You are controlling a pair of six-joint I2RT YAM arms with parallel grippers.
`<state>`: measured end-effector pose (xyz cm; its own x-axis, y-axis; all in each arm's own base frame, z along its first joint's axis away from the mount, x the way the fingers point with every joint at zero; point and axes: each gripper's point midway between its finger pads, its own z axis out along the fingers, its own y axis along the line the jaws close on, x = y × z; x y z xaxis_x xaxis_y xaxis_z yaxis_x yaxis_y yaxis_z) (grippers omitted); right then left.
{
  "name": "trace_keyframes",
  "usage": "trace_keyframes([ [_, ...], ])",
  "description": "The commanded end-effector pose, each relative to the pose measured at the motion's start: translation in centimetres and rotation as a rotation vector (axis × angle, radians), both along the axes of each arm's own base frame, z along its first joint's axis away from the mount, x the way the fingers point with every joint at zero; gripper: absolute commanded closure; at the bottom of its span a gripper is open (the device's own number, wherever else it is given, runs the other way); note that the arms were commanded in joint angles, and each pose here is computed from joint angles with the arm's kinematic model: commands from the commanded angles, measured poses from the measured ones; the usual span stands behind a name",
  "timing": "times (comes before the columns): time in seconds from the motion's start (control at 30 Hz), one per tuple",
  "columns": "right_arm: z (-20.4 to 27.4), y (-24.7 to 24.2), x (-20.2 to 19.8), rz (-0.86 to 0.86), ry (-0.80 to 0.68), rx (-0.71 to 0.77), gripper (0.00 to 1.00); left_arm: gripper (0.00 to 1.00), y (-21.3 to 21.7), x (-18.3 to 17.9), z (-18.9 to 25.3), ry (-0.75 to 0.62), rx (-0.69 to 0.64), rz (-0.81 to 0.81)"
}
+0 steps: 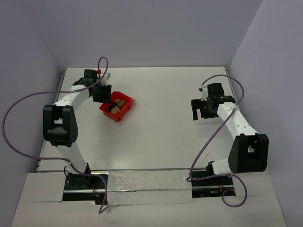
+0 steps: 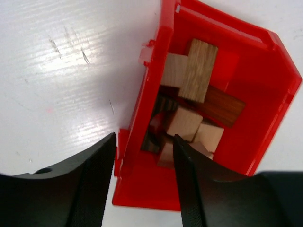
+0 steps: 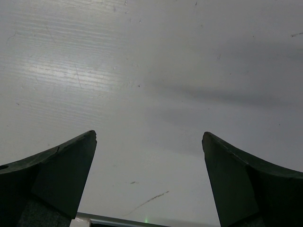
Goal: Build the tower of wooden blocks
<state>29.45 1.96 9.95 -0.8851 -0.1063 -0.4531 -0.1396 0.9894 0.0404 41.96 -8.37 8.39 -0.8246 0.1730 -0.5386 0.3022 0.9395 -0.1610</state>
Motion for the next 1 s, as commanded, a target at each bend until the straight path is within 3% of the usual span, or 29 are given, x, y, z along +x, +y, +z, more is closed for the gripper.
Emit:
trace_keyframes([
  [0.0, 0.7, -0.1, 0.9, -0.028, -0.049, -0.005, 0.0, 0.47, -0.2, 3.6, 1.2, -0.096, 0.026, 0.021],
  [0.4, 0.5, -0.1, 1.1, -0.036, -0.047, -0.002, 0.0, 0.81, -0.4, 4.3, -0.6, -0.096, 0.09, 0.002],
  [0.5, 0.5, 0.0, 1.3, -0.037, -0.046, 0.002, 0.0, 1.0, -0.5, 4.0, -1.3, -0.095, 0.111, -0.012],
  [0.73, 0.6, -0.2, 1.5, -0.037, -0.05, -0.005, 0.0, 1.0, -0.8, 4.0, 0.3, -0.149, 0.137, -0.021],
  [0.97, 0.6, -0.2, 1.7, -0.04, -0.052, -0.008, 0.0, 1.0, -2.2, 3.6, 4.0, -0.286, 0.348, -0.047],
])
